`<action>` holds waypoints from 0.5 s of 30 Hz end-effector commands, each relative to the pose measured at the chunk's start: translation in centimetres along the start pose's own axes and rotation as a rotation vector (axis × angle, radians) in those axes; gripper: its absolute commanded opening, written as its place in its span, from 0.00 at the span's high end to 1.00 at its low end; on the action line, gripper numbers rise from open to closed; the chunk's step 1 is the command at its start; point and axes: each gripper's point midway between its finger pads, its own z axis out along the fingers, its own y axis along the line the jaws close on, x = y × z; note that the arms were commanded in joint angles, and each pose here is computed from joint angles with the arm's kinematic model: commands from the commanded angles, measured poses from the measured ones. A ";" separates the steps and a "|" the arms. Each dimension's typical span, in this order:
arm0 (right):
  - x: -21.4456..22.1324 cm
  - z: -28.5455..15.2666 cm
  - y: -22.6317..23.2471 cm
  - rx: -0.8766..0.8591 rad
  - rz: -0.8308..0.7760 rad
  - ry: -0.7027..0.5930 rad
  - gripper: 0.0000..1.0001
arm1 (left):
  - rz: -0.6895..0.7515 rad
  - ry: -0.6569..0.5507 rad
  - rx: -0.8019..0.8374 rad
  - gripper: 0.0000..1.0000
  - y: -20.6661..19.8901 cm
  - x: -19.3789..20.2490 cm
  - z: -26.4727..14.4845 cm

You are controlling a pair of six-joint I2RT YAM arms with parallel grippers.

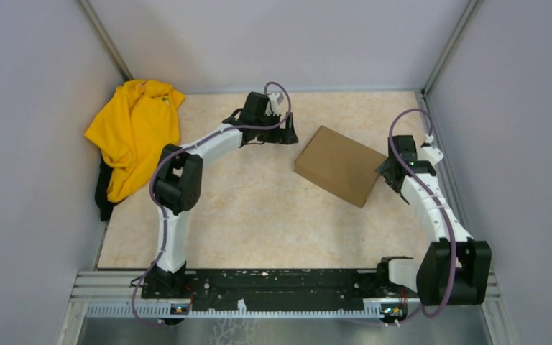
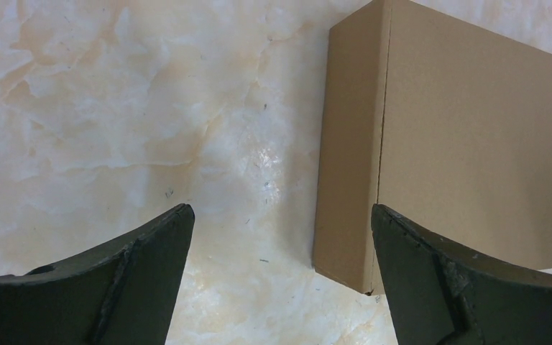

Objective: Fold the paper box

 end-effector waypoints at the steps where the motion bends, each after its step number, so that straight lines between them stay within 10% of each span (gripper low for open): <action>1: 0.5 3.5 0.2 0.033 0.076 0.054 0.14 | 0.021 -0.029 0.028 0.01 -0.4 -1.3 0.5; 10: -0.2 7.4 6.8 -0.180 -0.092 0.138 0.60 | 0.022 0.015 -0.002 0.01 0.9 0.5 1.9; 15: 0.5 7.3 9.9 -0.340 -0.152 0.161 0.66 | -0.007 0.071 -0.083 0.01 2.5 3.7 -0.2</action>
